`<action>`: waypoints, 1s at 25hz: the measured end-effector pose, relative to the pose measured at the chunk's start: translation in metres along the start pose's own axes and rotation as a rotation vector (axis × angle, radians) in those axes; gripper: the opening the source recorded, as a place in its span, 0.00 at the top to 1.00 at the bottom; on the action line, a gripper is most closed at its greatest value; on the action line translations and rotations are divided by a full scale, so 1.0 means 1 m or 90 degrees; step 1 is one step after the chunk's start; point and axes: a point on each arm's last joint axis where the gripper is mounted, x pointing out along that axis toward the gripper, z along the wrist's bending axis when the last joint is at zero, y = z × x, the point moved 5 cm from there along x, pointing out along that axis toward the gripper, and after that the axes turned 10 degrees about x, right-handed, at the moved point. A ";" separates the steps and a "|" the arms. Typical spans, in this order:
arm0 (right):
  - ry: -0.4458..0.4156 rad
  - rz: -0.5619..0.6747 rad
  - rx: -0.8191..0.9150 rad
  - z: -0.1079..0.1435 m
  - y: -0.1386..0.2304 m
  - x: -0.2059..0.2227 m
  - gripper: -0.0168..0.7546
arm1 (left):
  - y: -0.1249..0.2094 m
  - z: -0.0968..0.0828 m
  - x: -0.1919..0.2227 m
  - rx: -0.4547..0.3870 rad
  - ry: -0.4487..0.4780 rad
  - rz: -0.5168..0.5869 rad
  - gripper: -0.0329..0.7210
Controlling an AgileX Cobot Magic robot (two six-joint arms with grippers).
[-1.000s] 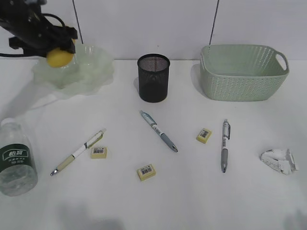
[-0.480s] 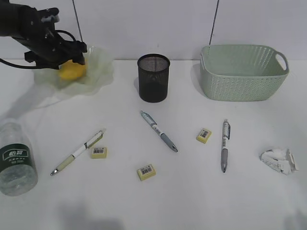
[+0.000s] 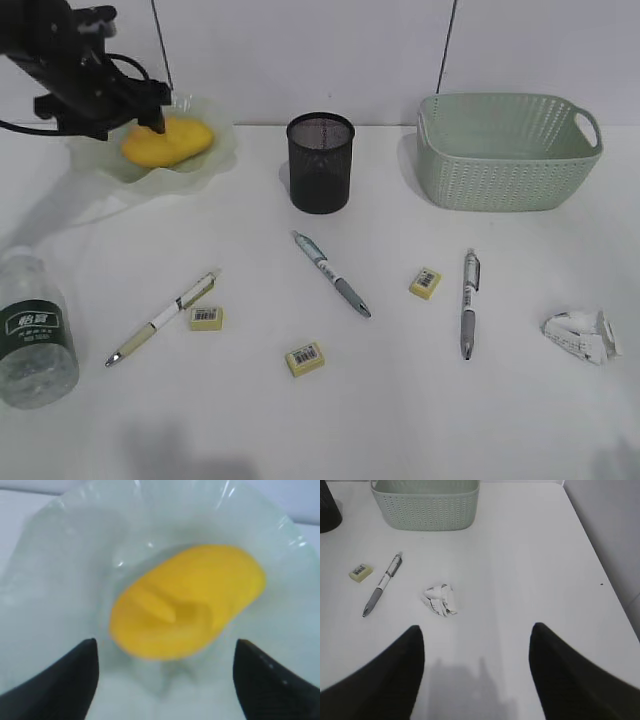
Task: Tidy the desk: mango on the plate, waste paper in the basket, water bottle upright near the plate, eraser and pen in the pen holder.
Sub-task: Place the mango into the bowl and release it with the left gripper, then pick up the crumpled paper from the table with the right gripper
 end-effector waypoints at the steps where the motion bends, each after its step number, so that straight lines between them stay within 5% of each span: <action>1: 0.000 0.000 0.000 0.000 0.000 0.000 0.30 | -0.001 0.001 -0.007 0.003 -0.004 0.006 0.12; 14: 0.000 0.000 0.001 0.000 0.000 0.000 0.30 | 0.022 0.020 -0.134 0.118 -0.055 0.235 0.25; 20: 0.000 0.000 0.001 0.000 0.000 0.000 0.30 | 0.015 0.016 -0.192 0.110 -0.028 0.192 0.31; 25: 0.000 0.000 0.000 0.000 0.000 0.000 0.30 | 0.043 0.003 -0.228 0.118 0.016 0.186 0.32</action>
